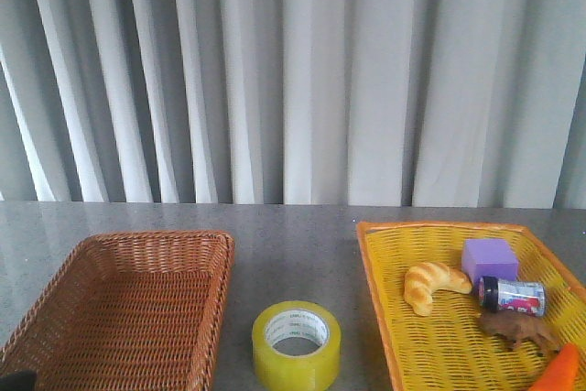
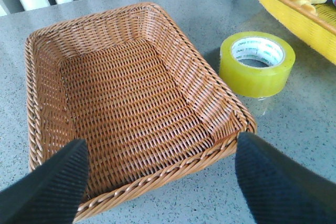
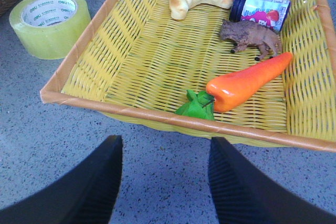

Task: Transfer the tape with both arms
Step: 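Reach the left gripper to the tape roll and grasp its rim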

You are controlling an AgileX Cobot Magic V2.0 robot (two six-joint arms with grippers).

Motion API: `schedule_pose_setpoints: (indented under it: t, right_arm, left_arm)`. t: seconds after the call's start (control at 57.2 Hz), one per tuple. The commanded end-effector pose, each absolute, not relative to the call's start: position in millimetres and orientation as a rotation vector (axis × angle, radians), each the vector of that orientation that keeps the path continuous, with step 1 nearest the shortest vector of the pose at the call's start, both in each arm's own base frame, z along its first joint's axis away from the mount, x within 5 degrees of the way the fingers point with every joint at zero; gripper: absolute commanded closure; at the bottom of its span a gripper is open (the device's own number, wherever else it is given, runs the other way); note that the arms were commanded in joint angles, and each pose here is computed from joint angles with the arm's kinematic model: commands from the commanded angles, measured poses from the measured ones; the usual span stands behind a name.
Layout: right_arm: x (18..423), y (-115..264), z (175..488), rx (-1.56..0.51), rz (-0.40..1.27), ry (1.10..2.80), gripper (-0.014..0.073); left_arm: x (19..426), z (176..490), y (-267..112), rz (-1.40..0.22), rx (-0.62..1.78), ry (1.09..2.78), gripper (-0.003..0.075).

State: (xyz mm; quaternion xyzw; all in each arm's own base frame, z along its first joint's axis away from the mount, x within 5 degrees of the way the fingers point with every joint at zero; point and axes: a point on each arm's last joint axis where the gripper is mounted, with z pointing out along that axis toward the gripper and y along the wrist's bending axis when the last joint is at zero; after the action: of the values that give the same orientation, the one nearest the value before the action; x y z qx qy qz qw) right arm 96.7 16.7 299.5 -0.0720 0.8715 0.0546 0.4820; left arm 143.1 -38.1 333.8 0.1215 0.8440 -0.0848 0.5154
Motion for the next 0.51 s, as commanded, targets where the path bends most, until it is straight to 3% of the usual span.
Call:
schedule_pose_setpoints:
  t: [0.0, 0.245, 0.489]
  right_arm:
    - [100, 16, 311, -0.156, 0.131, 2.049, 0.0231]
    - [100, 16, 311, -0.156, 0.131, 2.049, 0.0231]
    - [100, 16, 311, -0.156, 0.131, 2.049, 0.0231]
  left_arm:
    - [153, 360, -41, -0.196, 0.301, 1.908, 0.0155]
    - [191, 392, -60, -0.236, 0.435, 1.925, 0.0155]
    - [240, 391, -103, -0.300, 0.643, 1.972, 0.0155]
